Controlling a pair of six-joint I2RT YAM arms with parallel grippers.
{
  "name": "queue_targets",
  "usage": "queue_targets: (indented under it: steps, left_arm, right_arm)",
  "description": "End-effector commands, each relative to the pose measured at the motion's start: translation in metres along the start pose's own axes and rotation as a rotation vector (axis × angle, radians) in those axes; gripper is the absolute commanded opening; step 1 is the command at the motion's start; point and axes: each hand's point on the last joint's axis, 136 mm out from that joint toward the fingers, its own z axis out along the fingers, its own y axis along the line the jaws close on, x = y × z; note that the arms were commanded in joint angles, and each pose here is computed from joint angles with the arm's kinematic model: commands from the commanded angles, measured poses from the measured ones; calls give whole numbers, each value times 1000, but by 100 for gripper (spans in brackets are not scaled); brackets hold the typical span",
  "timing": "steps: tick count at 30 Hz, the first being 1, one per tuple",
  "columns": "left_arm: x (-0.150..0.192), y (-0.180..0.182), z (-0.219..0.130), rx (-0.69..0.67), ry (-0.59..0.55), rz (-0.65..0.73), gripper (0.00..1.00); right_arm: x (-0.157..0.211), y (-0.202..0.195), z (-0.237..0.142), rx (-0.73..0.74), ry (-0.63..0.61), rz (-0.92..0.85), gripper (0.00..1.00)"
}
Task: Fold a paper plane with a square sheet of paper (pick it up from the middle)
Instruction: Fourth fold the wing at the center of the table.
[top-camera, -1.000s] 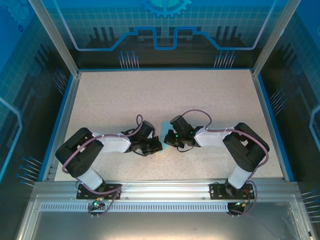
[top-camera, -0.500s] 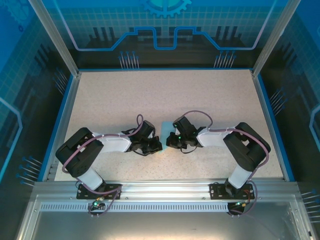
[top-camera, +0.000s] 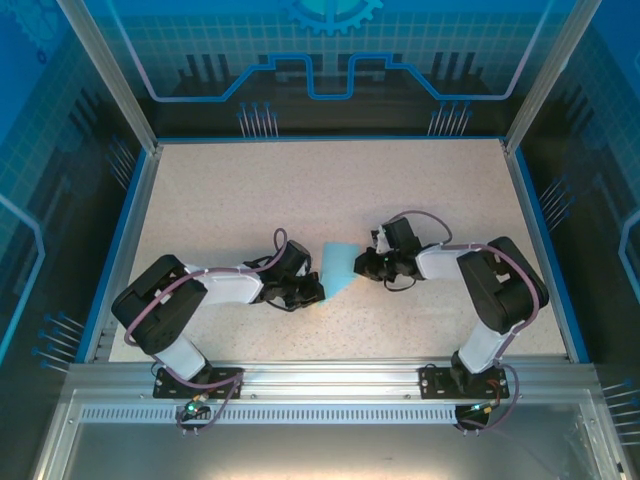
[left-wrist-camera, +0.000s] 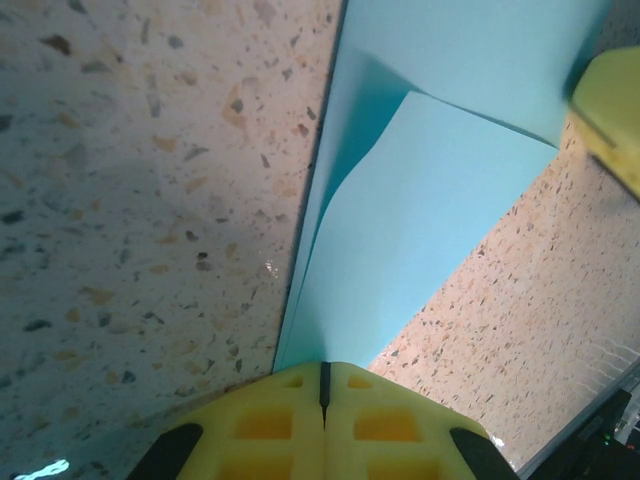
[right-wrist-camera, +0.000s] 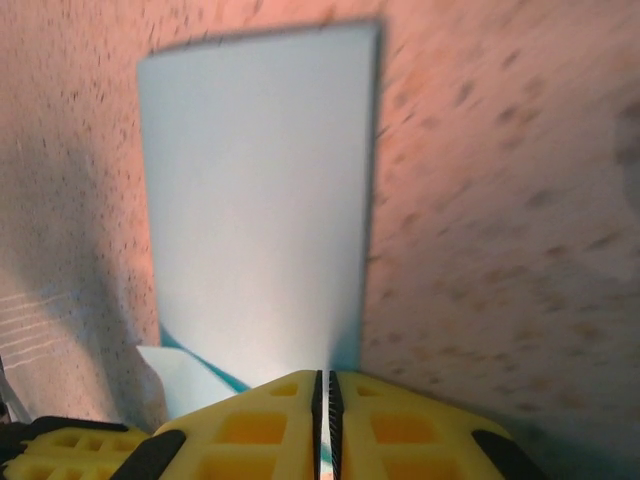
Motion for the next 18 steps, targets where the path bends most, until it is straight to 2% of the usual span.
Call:
queue_targets:
  steps: [1, 4, 7, 10, 12, 18]
  left_arm:
    - [11, 38, 3, -158, 36, -21, 4]
    - [6, 25, -2, -134, 23, 2, 6]
    - [-5, 0, -14, -80, -13, 43, 12]
    - [-16, -26, -27, -25, -61, 83, 24]
    - [-23, -38, -34, -5, -93, 103, 34]
    - [-40, -51, -38, -11, -152, 133, 50]
  right_arm:
    - [-20, -31, -9, 101, -47, 0, 13]
    - [-32, -19, -27, 102, -94, -34, 18]
    - [-36, -8, -48, 106, -134, -59, 30]
    - [-29, -3, -64, 107, -162, -73, 46]
    - [-23, -3, -73, 116, -181, -80, 62]
    - [-4, 5, -88, 66, -228, -119, 99]
